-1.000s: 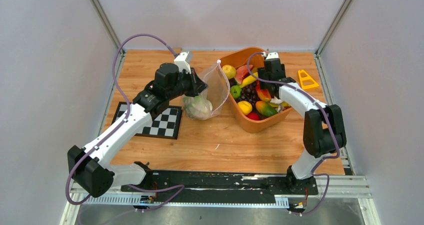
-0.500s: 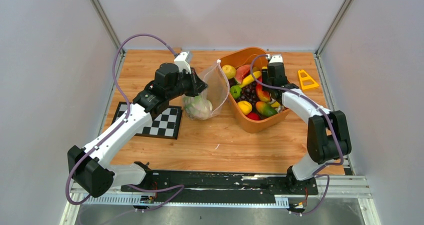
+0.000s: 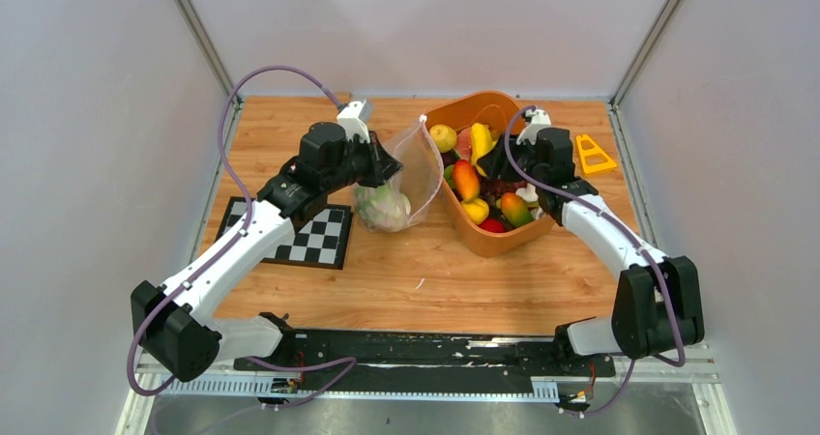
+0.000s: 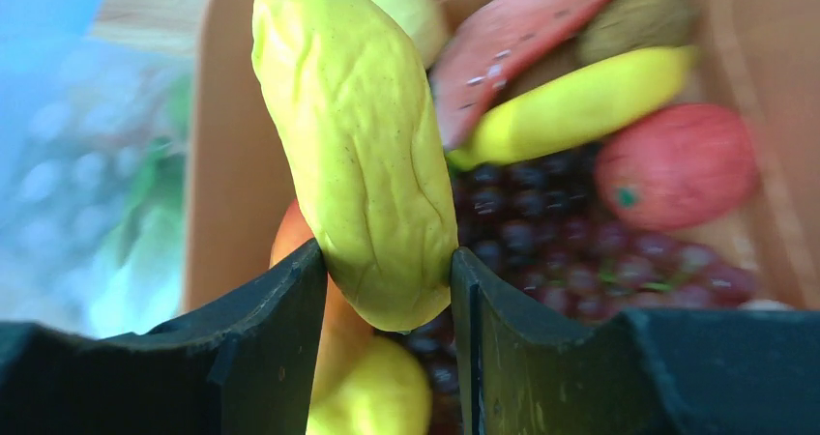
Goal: Place the food in the zip-top bag and seal the zipper
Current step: Pick up the fake fruit from the bin, then place the fake fruit in the zipper food storage bag.
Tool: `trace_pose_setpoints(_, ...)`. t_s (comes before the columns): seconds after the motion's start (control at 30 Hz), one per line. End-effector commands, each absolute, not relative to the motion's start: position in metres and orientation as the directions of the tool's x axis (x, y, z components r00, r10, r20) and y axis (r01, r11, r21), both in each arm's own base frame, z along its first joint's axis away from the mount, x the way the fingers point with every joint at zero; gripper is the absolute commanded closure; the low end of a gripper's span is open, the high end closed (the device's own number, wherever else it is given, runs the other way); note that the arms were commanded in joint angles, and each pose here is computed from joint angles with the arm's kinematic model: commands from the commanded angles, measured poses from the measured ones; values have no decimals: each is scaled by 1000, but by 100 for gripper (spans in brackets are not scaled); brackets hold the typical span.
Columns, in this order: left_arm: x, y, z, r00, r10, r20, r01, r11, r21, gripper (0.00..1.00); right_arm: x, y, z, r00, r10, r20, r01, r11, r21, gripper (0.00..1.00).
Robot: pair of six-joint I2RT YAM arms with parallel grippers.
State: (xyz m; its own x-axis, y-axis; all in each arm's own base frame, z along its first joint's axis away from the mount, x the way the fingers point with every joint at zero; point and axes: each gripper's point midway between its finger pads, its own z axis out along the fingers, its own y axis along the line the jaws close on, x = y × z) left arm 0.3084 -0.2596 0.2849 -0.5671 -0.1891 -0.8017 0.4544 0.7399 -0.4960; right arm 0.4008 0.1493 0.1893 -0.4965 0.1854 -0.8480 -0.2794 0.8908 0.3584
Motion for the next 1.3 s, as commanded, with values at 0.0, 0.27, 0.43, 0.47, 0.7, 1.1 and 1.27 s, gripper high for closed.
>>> trace_pose_setpoints(0.0, 309, -261, 300, -528, -212, -822, 487, 718, -498, 100, 367, 199, 215, -561, 244, -791, -472, 691, 548, 80)
trace_pose_setpoints(0.27, 309, -261, 298, -532, -210, -820, 485, 718, -499, 100, 342, 211, 257, -491, 221, -843, -620, 591, 516, 79)
trace_pose_setpoints(0.43, 310, -262, 298, -531, -216, -819, 484, 717, -502, 100, 324, 213, 288, -419, 242, -875, -692, 538, 481, 78)
trace_pose_setpoints(0.47, 310, -262, 298, -532, -217, -818, 482, 717, -504, 100, 320, 213, 294, -395, 244, -886, -709, 533, 463, 78)
trace_pose_setpoints(0.7, 311, -267, 298, -543, -219, -811, 490, 702, -517, 100, 287, 225, 320, -315, 176, -933, -842, 402, 360, 77)
trace_pose_setpoints(1.1, 310, -266, 299, -544, -218, -810, 488, 703, -517, 100, 268, 272, 336, -328, 153, -932, -896, 264, 358, 76)
trace_pose_setpoints(1.27, 309, -266, 301, -544, -221, -809, 491, 698, -521, 100, 273, 283, 338, -335, 176, -926, -880, 291, 374, 75)
